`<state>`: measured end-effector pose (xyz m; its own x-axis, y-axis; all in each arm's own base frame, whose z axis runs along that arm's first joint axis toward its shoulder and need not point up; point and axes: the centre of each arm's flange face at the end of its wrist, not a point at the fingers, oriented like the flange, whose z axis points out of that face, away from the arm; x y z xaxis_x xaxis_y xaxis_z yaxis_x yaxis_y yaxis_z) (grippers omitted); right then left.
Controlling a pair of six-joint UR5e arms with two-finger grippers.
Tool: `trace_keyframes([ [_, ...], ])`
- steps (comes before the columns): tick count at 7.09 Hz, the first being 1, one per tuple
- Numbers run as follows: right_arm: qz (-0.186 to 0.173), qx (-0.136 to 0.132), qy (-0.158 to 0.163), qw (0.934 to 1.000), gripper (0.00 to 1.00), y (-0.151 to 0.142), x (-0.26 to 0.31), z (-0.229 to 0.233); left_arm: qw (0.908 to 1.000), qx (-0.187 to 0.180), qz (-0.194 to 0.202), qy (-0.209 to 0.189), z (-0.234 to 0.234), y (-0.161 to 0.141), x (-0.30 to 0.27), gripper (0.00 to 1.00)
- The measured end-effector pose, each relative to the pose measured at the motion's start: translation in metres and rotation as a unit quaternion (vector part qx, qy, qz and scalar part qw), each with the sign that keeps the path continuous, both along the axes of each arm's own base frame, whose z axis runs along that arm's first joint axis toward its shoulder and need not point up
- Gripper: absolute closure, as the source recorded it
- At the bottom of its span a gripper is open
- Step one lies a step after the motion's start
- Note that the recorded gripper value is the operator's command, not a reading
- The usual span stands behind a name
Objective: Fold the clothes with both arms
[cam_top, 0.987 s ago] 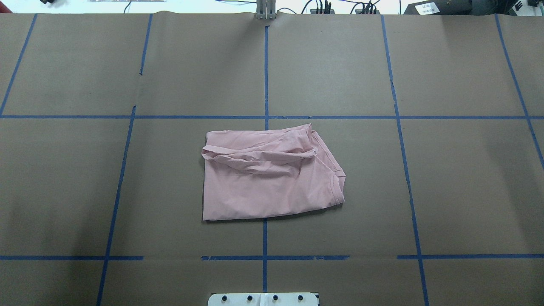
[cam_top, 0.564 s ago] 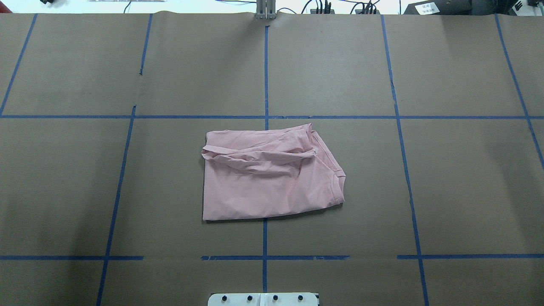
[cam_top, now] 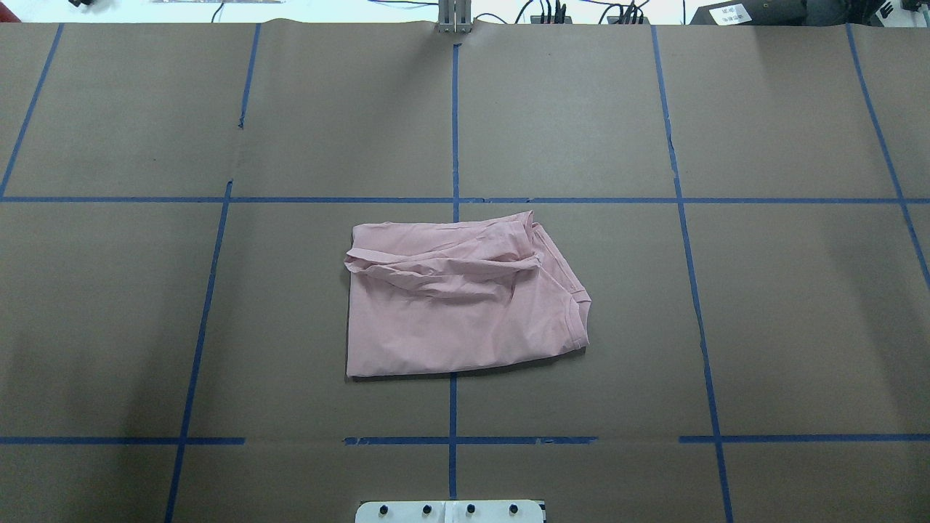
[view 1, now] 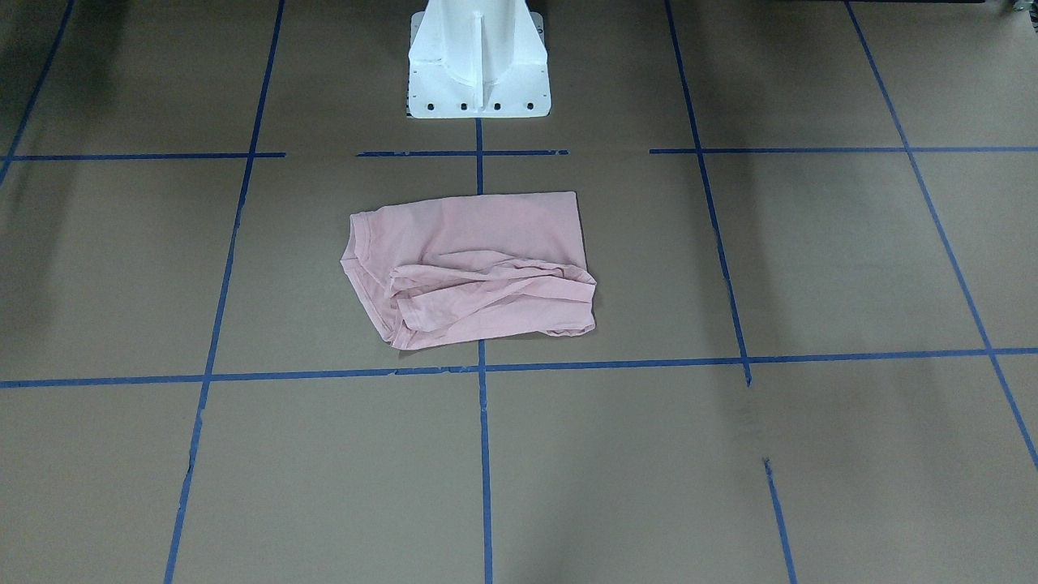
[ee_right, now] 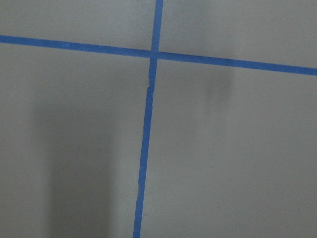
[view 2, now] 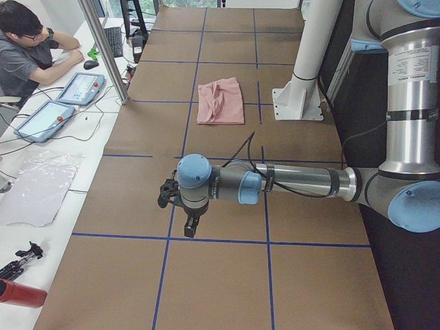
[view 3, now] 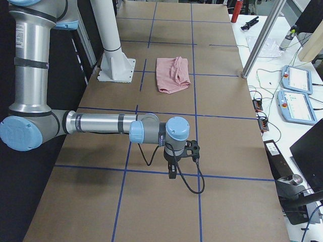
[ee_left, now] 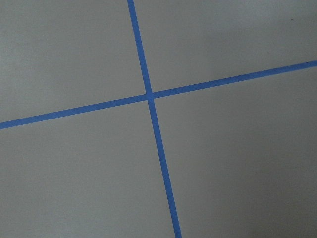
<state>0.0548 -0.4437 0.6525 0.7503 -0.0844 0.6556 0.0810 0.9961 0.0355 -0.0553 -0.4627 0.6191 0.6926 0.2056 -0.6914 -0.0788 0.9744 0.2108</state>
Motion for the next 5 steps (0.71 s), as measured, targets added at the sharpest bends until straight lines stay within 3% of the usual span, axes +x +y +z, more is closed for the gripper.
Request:
trace_keyframes([
  [5, 0.0, 0.0, 0.0, 1.0, 0.0, -0.0006, 0.0, 0.0005, 0.9999, 0.007, -0.001, -0.012, -0.0035, -0.0012, -0.0017, 0.0],
])
